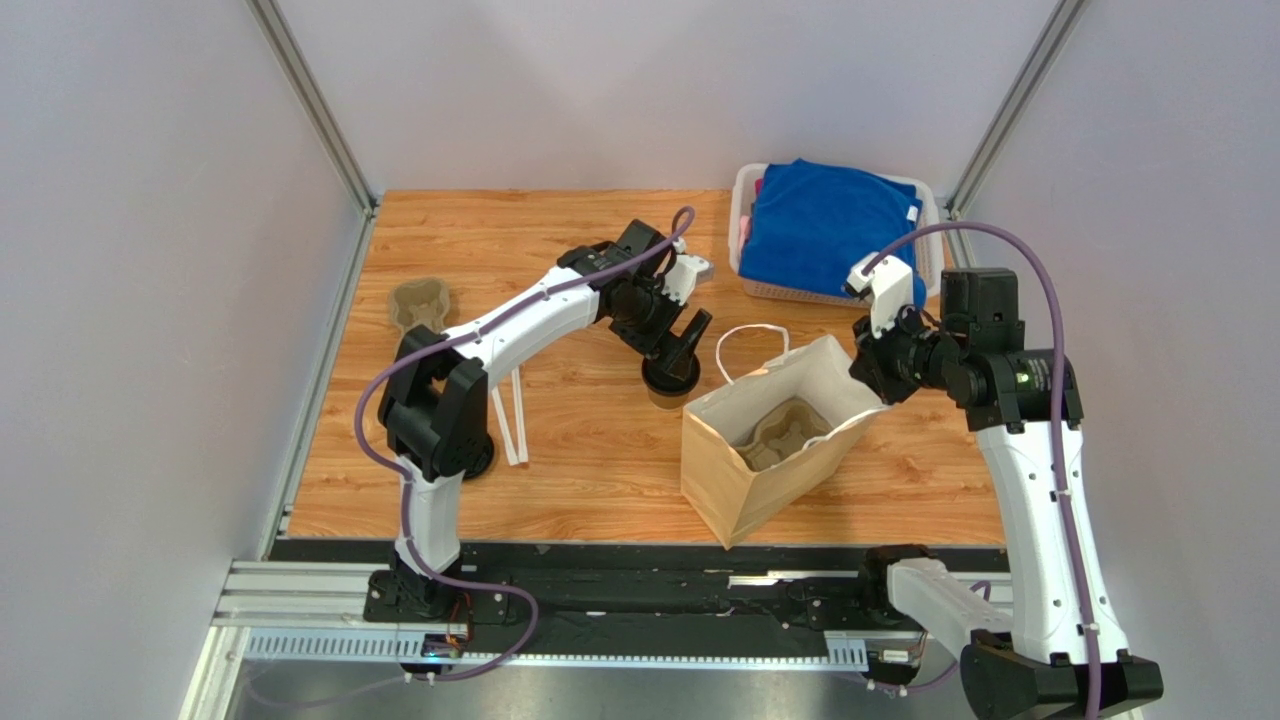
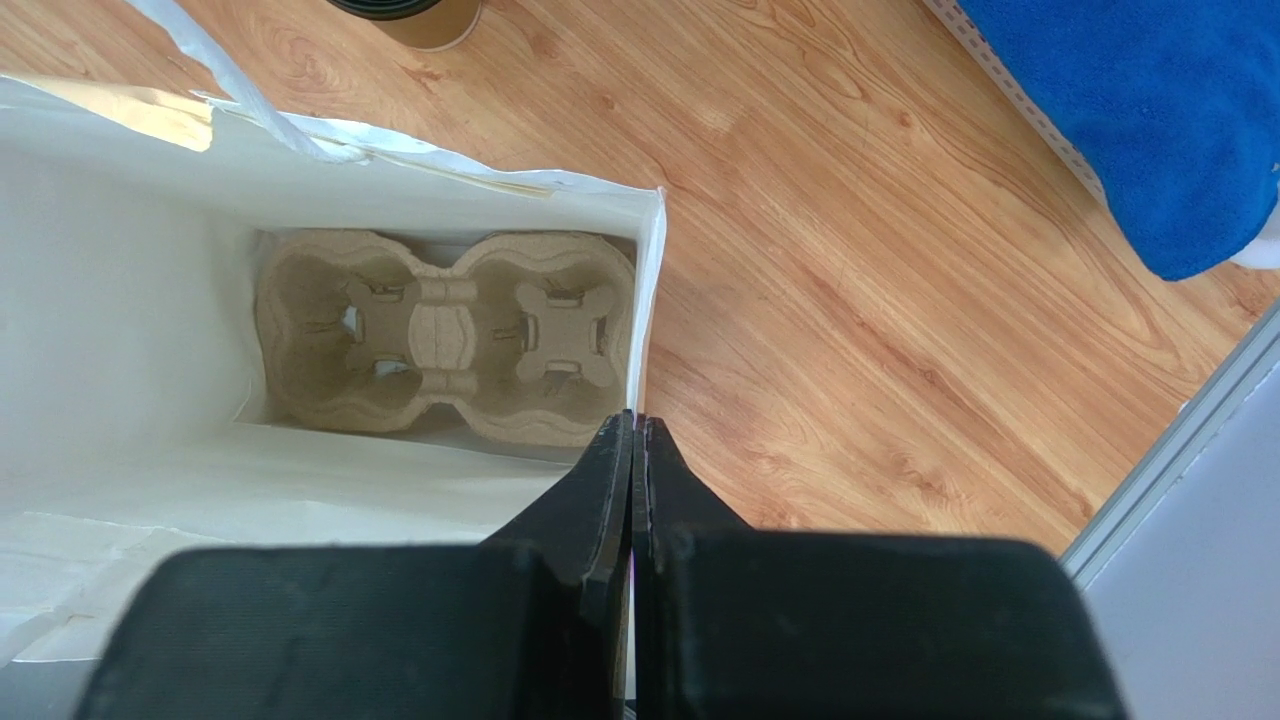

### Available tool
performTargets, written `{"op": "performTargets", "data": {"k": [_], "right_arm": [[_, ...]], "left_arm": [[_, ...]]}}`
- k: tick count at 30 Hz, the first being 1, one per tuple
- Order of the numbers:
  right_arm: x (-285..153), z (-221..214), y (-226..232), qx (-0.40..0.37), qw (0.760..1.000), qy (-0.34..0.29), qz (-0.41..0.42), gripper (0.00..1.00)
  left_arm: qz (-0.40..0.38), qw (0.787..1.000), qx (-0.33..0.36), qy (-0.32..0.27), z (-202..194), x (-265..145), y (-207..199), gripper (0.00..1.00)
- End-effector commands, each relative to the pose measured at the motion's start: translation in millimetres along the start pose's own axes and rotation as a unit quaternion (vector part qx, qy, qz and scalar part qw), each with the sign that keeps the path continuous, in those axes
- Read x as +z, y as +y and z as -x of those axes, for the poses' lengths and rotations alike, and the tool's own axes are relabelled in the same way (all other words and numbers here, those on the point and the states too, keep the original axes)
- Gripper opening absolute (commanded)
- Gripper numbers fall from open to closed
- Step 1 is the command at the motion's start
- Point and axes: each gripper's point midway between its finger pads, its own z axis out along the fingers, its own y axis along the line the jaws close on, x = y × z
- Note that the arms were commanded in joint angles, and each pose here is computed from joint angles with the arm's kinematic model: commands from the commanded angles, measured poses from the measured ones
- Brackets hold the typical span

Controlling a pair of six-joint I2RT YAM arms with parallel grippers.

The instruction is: Pack the takeout coffee

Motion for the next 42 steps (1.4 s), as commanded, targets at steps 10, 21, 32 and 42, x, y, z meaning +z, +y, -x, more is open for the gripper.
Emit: {"op": "performTargets", "data": {"k": [10, 21, 32, 42], "right_arm": [[-1, -5, 2, 0.001, 1.000, 0.013, 0.009, 0.00], [-1, -6, 5, 0.002, 1.000, 0.016, 0.016, 0.00], [0, -5, 6, 0.003, 0.999, 0.020, 0.026, 0.00], [2, -5, 6, 0.005, 0.999, 0.024, 0.030, 0.00]], "left_arm": [[-0.003, 0.999, 0.006, -0.034, 22, -17, -9, 0.99], [-0.021, 0.999, 0.004, -0.041, 28, -24, -16, 0.99], [-0.031, 0.999, 0.002, -0.022, 14, -12, -16, 0.99], [-0.014, 1.000, 0.013, -0.011, 6, -1, -6, 0.99]]}}
